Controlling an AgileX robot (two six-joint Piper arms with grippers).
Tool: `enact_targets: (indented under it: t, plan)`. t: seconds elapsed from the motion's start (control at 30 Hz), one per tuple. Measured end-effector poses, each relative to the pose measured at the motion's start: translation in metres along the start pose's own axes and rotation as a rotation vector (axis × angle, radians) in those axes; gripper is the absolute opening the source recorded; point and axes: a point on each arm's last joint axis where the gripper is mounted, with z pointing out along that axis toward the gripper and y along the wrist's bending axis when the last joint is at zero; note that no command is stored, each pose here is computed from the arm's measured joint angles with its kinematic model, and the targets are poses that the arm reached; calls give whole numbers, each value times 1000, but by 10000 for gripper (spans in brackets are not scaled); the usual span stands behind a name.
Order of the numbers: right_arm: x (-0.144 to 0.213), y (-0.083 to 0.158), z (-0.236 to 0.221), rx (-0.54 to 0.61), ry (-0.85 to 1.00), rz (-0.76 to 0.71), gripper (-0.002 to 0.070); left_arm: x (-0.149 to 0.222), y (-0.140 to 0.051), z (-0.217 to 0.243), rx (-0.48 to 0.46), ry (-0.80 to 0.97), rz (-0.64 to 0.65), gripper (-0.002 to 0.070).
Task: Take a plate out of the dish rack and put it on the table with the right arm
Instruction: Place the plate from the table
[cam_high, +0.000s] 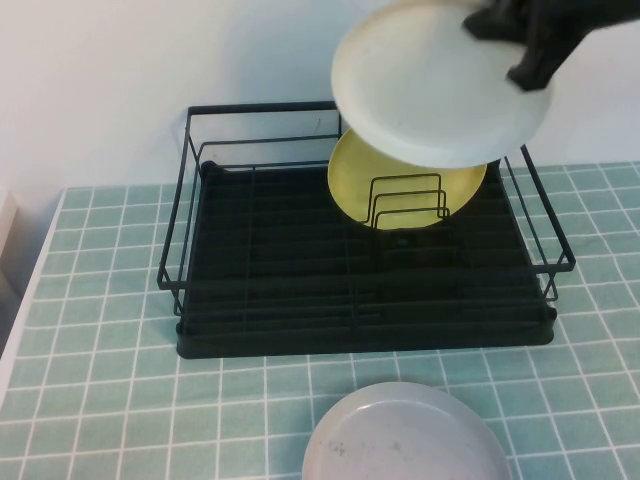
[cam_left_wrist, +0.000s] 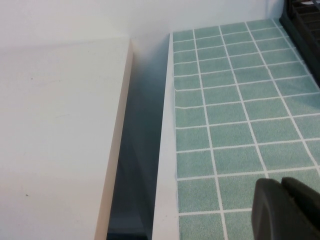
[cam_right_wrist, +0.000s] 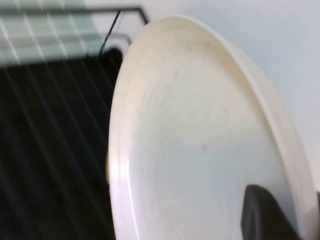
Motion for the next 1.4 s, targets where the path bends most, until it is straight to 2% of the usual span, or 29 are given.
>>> enact_targets:
  t: [0.1,0.27,0.37,0.5,0.6,0.67,0.73,0.9,1.0,1.13,1.4]
  plan:
    - [-13,4,-53,-18,19,212,111,0,0,0,0,0,0,-3]
    - [-4,28,-108,-180,117,527,111,0,0,0,0,0,0,-3]
    - [14,54,-112,-313,136,655,111,0,0,0,0,0,0,-3]
    - [57,106,-91,-560,239,794,111,0,0,0,0,0,0,-3]
    - [90,142,-73,-686,295,863,111,0,0,0,0,0,0,-3]
    - [106,158,-66,-710,290,874,111,0,0,0,0,0,0,-3]
    - [118,167,-59,-681,272,869,111,0,0,0,0,0,0,-3]
    - [125,164,-50,-572,205,813,113,0,0,0,0,0,0,-3]
    - [124,161,-47,-549,168,790,135,0,0,0,0,0,0,-3]
    - [130,162,-35,-573,171,799,169,0,0,0,0,0,0,-3]
    - [135,176,-4,-646,177,769,179,0,0,0,0,0,0,-3]
